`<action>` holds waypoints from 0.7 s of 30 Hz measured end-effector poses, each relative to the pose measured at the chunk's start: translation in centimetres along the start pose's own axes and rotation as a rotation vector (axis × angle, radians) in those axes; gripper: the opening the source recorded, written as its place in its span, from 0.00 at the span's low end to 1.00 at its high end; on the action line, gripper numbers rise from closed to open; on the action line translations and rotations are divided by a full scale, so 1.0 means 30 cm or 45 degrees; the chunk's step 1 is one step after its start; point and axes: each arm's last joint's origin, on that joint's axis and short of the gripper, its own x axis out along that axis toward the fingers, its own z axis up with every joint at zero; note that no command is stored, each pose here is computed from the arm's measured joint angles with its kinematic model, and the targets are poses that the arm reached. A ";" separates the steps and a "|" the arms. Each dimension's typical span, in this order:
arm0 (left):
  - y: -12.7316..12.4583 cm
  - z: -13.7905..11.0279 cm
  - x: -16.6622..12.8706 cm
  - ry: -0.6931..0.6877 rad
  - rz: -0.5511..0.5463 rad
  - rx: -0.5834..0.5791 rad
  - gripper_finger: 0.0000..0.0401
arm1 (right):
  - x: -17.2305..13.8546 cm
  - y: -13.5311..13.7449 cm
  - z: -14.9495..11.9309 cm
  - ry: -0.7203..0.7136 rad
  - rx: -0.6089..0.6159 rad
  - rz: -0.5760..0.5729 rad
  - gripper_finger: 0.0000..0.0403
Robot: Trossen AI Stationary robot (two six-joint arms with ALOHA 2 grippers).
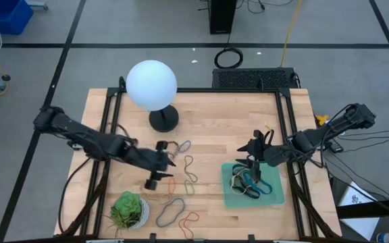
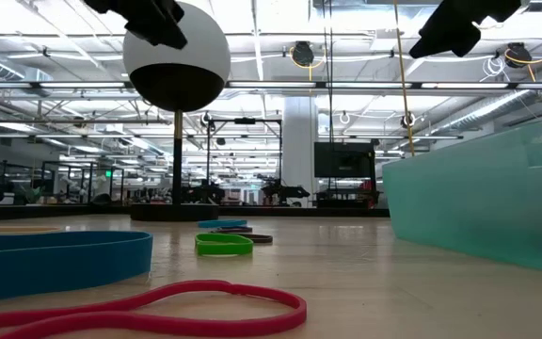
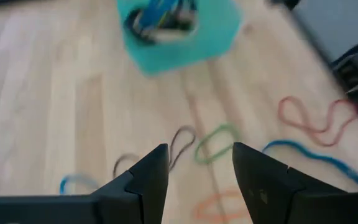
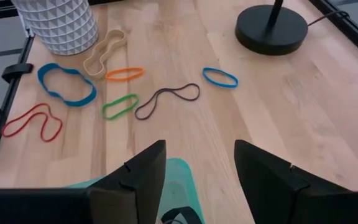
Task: Pick and place rubber bands into bin
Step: Put the brown rubber band into the green bin
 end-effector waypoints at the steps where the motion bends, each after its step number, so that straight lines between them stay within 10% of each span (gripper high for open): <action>1: -0.007 0.017 0.011 0.060 0.034 -0.021 0.46 | 0.000 -0.001 0.000 0.000 0.000 -0.001 0.46; 10: -0.115 0.113 0.102 0.415 0.147 -0.244 0.46 | 0.000 0.000 0.000 0.001 -0.115 0.000 0.46; 21: -0.223 0.004 0.278 0.741 0.212 -0.699 0.46 | 0.000 0.000 0.000 0.001 -0.269 0.003 0.45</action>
